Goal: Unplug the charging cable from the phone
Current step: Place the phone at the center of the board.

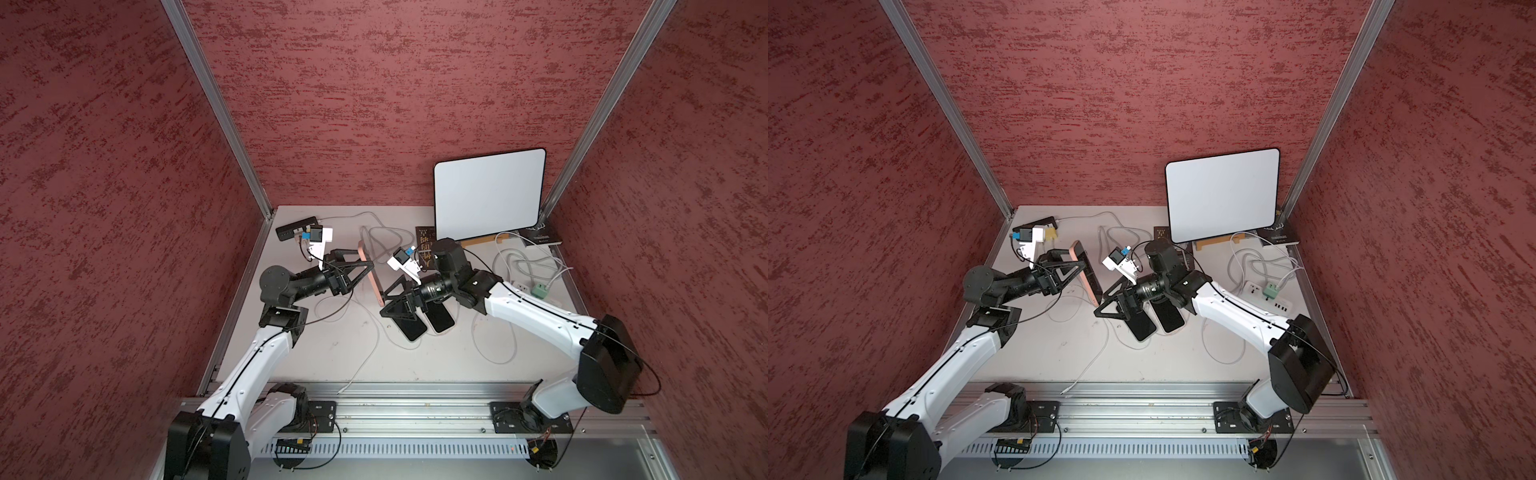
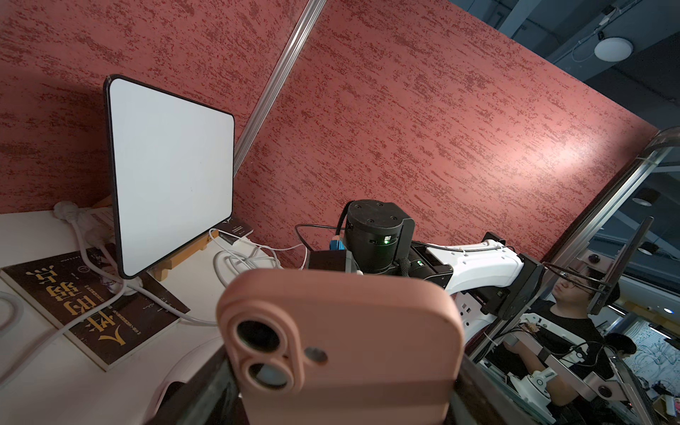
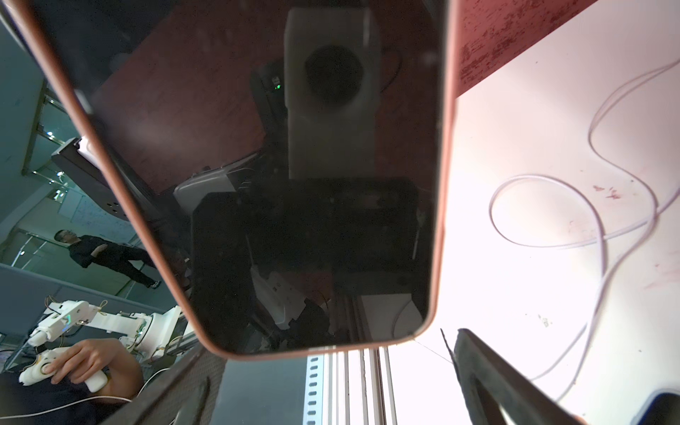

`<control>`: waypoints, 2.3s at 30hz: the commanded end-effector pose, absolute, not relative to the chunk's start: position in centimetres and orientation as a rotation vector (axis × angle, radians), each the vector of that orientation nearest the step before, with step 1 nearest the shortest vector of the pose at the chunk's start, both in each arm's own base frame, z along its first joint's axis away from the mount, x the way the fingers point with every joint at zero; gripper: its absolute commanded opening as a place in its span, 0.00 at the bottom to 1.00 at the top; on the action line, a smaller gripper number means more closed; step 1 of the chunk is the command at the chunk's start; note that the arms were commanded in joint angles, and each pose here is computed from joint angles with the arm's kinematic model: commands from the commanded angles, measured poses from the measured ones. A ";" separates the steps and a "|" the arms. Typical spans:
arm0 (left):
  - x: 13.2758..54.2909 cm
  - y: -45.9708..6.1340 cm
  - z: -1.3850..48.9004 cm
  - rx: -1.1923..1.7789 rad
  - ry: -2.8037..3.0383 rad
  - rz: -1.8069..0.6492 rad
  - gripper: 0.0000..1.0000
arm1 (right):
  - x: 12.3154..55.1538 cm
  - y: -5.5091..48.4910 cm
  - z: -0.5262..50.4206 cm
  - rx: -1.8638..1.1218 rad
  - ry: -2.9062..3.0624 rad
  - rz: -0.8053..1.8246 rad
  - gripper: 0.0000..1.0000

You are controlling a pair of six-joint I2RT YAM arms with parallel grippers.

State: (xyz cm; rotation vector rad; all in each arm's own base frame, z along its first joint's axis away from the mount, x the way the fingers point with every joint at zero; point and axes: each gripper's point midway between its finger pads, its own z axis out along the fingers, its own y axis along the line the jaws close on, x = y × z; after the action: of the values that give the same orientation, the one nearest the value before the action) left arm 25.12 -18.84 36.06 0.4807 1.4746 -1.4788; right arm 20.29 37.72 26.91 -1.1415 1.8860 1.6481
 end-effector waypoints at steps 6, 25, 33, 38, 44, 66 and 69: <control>24.8 -19.1 36.2 0.510 1.445 -1.479 0.16 | 21.2 38.9 30.5 -1.129 1.762 1.739 0.99; 24.9 -19.2 35.8 0.508 1.456 -1.487 0.16 | 21.5 39.5 31.7 -1.137 1.703 1.784 0.80; 25.0 -19.2 35.7 0.504 1.458 -1.484 0.20 | 21.4 39.5 31.6 -1.142 1.697 1.810 0.52; 25.0 -19.2 35.6 0.501 1.458 -1.481 0.39 | 21.3 39.6 31.3 -1.143 1.706 1.818 0.33; 25.4 -18.9 35.4 0.468 1.475 -1.453 0.94 | 21.5 39.5 30.8 -1.130 1.730 1.800 0.20; 30.2 -10.7 31.8 -0.103 1.632 -0.880 1.00 | 24.2 38.6 21.1 -1.000 2.277 1.170 0.12; 30.5 -10.0 31.5 -0.137 1.644 -0.843 1.00 | 24.0 38.8 20.1 -1.019 2.325 1.077 0.12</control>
State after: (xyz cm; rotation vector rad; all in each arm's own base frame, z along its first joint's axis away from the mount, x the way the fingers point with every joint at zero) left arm 29.88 -11.53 32.19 -0.0731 1.6237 -0.9388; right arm 23.49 38.92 20.37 -0.9865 2.3130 1.2458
